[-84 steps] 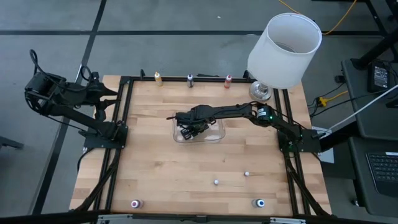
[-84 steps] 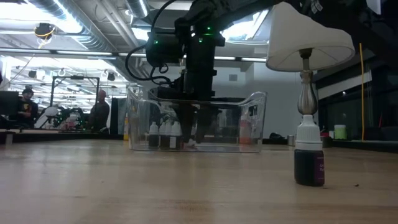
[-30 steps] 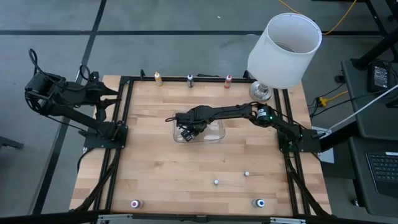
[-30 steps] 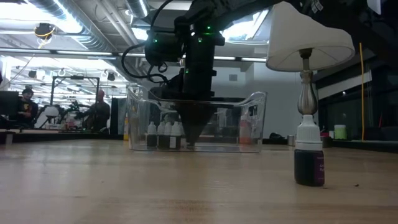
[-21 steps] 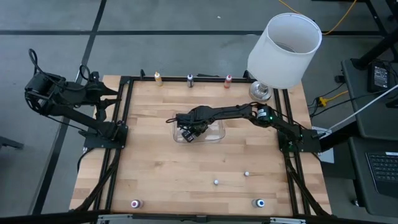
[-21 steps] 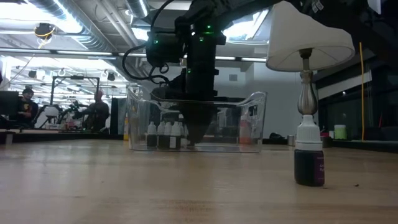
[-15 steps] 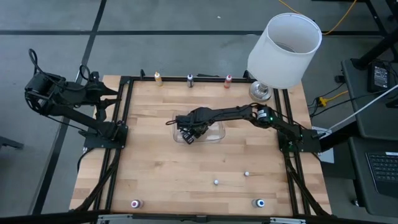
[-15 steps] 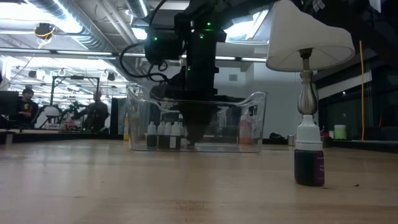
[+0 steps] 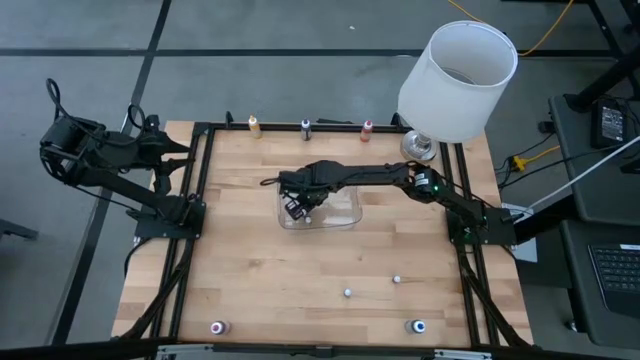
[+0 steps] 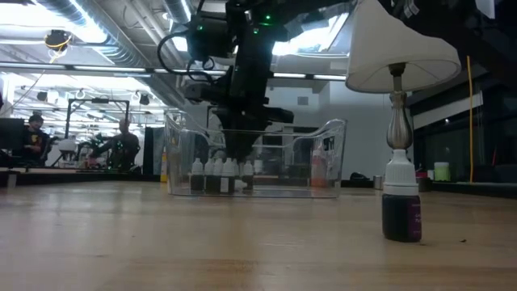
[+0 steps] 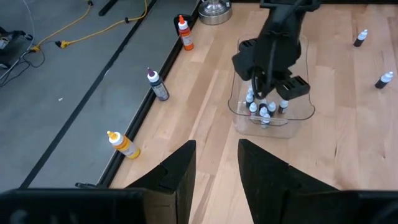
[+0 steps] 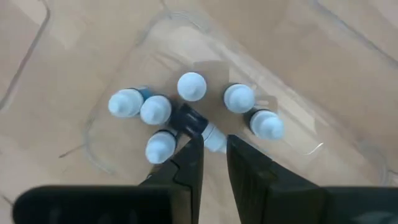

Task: Pick & Place food coloring
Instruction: Put the pink food coloring bottle into the transparent bin

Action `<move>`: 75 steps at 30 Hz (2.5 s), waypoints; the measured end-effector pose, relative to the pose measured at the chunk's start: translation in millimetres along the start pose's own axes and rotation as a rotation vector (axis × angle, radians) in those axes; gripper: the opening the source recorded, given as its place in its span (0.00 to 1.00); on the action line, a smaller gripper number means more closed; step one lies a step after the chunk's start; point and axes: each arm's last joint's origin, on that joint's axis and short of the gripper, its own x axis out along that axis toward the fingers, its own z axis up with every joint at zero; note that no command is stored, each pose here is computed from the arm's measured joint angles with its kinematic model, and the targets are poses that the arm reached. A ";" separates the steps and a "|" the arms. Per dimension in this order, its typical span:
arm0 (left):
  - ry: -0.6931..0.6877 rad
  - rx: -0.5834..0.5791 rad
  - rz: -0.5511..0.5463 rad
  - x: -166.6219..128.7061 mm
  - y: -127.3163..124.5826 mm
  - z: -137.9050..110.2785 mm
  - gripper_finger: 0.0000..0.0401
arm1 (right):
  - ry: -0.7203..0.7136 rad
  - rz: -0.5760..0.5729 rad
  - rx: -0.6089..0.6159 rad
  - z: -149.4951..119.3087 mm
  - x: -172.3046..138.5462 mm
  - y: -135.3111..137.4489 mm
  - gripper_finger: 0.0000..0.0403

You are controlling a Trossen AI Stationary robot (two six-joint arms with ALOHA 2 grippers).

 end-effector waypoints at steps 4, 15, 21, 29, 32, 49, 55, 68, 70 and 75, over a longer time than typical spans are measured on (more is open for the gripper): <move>0.000 0.000 0.000 0.0 0.0 0.0 0.29 | 0.004 -0.003 -0.027 -1.3 -0.1 0.6 0.18; -0.006 0.003 0.022 0.0 0.6 0.1 0.29 | 0.007 -0.009 -0.231 -7.4 -0.8 5.7 0.29; -0.006 0.002 0.022 0.0 0.6 0.1 0.29 | 0.051 0.000 -0.391 -11.0 -1.0 5.1 0.41; -0.006 0.000 0.022 0.0 0.7 0.1 0.29 | 0.076 0.011 -0.658 -16.0 -1.5 7.2 0.41; -0.006 0.000 0.022 0.0 0.7 0.1 0.29 | 0.075 0.015 -0.717 -16.4 -1.5 7.7 0.40; -0.006 -0.008 0.023 0.0 0.7 0.2 0.29 | 0.017 0.030 -0.885 -12.4 -1.2 11.1 0.39; -0.006 -0.007 0.023 0.0 0.7 0.2 0.29 | 0.026 -0.010 -0.910 -15.2 8.1 7.9 0.39; -0.006 -0.008 0.023 0.0 0.7 0.2 0.29 | 0.054 -0.064 -0.929 -22.2 26.2 1.6 0.39; -0.006 -0.007 0.023 0.0 0.7 0.2 0.29 | 0.044 -0.060 -0.929 -21.4 26.3 2.2 0.39; -0.007 -0.013 0.024 0.0 0.7 0.2 0.29 | 0.015 -0.016 -0.928 -19.3 26.6 5.7 0.39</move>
